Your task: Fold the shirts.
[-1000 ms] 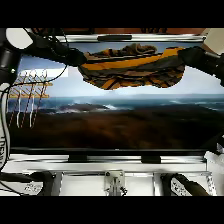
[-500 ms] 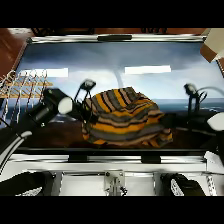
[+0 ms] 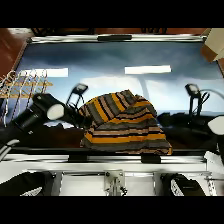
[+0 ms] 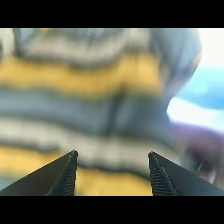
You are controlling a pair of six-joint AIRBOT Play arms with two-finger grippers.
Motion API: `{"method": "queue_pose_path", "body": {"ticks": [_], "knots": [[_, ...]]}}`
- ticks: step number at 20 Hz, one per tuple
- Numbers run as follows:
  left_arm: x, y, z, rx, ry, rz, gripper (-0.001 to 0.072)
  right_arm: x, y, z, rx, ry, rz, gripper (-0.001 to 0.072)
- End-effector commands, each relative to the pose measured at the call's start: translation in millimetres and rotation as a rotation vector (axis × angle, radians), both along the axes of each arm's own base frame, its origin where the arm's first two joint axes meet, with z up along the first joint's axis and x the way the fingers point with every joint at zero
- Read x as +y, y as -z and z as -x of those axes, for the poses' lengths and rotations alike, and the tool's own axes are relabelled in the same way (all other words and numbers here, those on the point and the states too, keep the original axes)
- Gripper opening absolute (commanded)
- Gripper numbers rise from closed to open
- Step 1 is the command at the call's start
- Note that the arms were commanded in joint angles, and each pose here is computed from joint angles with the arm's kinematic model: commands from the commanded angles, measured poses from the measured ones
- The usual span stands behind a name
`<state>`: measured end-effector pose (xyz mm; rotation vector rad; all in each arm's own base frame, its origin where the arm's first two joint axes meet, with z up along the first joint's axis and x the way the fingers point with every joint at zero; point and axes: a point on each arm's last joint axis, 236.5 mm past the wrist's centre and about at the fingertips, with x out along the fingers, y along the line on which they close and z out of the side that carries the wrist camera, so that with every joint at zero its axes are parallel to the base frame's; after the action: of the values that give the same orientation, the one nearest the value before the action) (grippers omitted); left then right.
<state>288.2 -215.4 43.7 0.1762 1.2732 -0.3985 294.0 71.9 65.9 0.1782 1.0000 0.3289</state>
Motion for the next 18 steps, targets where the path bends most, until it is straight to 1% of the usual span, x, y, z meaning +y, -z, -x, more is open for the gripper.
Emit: {"method": "queue_pose_path", "body": {"ticks": [1, 4, 6, 7, 8, 10, 13, 15, 18], "knots": [[31, -62, -93, -0.208, -0.171, 0.131, 0.072, -12, -45, -75, -0.125, 0.063, 0.007, 0.0556], [64, -34, -142, -0.121, -0.285, 0.178, 0.072, -7, 3, -139, 0.043, 0.094, -0.066, 0.0557], [76, 9, -155, 0.002, -0.372, 0.225, 0.072, 9, 54, -156, 0.223, 0.07, -0.142, 0.0557], [74, 27, -157, 0.061, -0.392, 0.257, 0.072, 18, 74, -158, 0.3, 0.058, -0.185, 0.0557], [66, 43, -158, 0.108, -0.374, 0.292, 0.072, 28, 91, -157, 0.371, 0.049, -0.23, 0.0558], [51, 70, -157, 0.166, -0.32, 0.317, 0.0707, 40, 113, -157, 0.442, 0.057, -0.299, 0.0559], [40, 107, -149, 0.242, -0.288, 0.29, 0.0708, 34, 128, -157, 0.457, 0.065, -0.269, 0.0567], [35, 122, -145, 0.269, -0.27, 0.28, 0.0707, 23, 136, -152, 0.468, 0.06, -0.205, 0.0567], [28, 125, -147, 0.24, -0.203, 0.273, 0.0707, 16, 146, -141, 0.495, 0.026, -0.106, 0.0567]]}}
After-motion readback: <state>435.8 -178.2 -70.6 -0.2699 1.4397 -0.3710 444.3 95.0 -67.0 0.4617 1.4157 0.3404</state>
